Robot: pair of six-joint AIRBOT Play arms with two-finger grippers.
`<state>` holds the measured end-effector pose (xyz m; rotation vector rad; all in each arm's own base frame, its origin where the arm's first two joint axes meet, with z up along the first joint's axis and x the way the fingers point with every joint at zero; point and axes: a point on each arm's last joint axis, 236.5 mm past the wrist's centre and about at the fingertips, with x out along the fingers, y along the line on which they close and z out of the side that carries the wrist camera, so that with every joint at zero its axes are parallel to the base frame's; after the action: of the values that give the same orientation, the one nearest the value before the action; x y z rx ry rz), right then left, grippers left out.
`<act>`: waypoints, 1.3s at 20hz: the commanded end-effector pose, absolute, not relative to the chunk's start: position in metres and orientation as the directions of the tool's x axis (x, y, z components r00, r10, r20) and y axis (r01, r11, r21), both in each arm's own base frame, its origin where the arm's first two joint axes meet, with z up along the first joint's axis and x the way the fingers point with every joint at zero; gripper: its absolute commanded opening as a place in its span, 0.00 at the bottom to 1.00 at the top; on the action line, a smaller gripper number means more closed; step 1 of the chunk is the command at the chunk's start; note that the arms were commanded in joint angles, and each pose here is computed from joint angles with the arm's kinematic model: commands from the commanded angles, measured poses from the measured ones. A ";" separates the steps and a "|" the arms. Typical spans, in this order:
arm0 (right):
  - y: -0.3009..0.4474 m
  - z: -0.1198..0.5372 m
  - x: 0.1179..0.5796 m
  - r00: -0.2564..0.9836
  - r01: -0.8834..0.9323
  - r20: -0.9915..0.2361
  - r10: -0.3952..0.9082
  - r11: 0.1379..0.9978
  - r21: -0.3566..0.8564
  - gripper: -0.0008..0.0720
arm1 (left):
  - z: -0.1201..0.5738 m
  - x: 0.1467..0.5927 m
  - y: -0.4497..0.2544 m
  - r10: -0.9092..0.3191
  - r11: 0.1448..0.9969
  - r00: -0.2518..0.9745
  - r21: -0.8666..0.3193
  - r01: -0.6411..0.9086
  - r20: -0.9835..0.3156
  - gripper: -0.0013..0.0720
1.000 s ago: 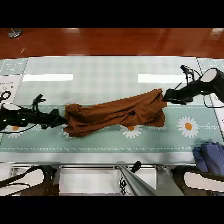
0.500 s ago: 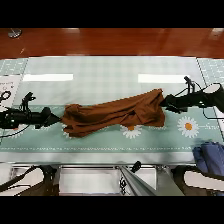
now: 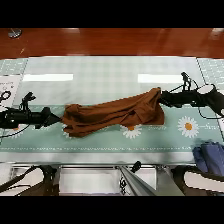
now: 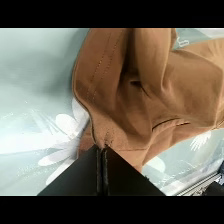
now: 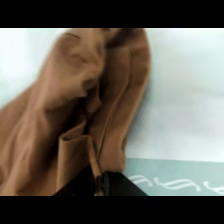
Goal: Fold the shirts.
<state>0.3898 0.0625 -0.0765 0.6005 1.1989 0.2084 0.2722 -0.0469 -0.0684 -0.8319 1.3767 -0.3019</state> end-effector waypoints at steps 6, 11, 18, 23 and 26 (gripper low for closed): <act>0.055 0.042 0.391 0.589 -0.006 -0.684 0.429 0.850 0.527 0.06 | 0.031 0.337 -0.041 -0.619 0.674 0.471 -0.733 -0.091 -0.628 0.04; 0.059 0.118 0.373 0.710 -0.091 -0.571 0.412 0.858 0.506 0.06 | 0.177 0.371 -0.051 -0.629 0.632 0.688 -0.753 0.183 -0.361 0.04; 0.067 0.216 0.349 0.824 -0.175 -0.398 0.404 0.848 0.500 0.06 | 0.381 0.331 -0.070 -0.570 0.752 0.816 -0.460 0.473 -0.093 0.04; 0.078 0.305 0.326 0.856 -0.275 -0.292 0.426 0.855 0.440 0.06 | 0.457 0.291 -0.089 -0.566 0.777 0.824 -0.324 0.540 0.020 0.04; 0.062 0.283 0.306 0.816 -0.180 -0.458 0.352 0.909 0.377 0.05 | 0.441 0.291 -0.075 -0.486 0.846 0.870 -0.288 0.448 -0.076 0.04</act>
<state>0.3266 0.0732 0.2900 0.3841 0.4423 0.3540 0.2983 -0.0831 0.4411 -0.3251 0.1206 -0.5752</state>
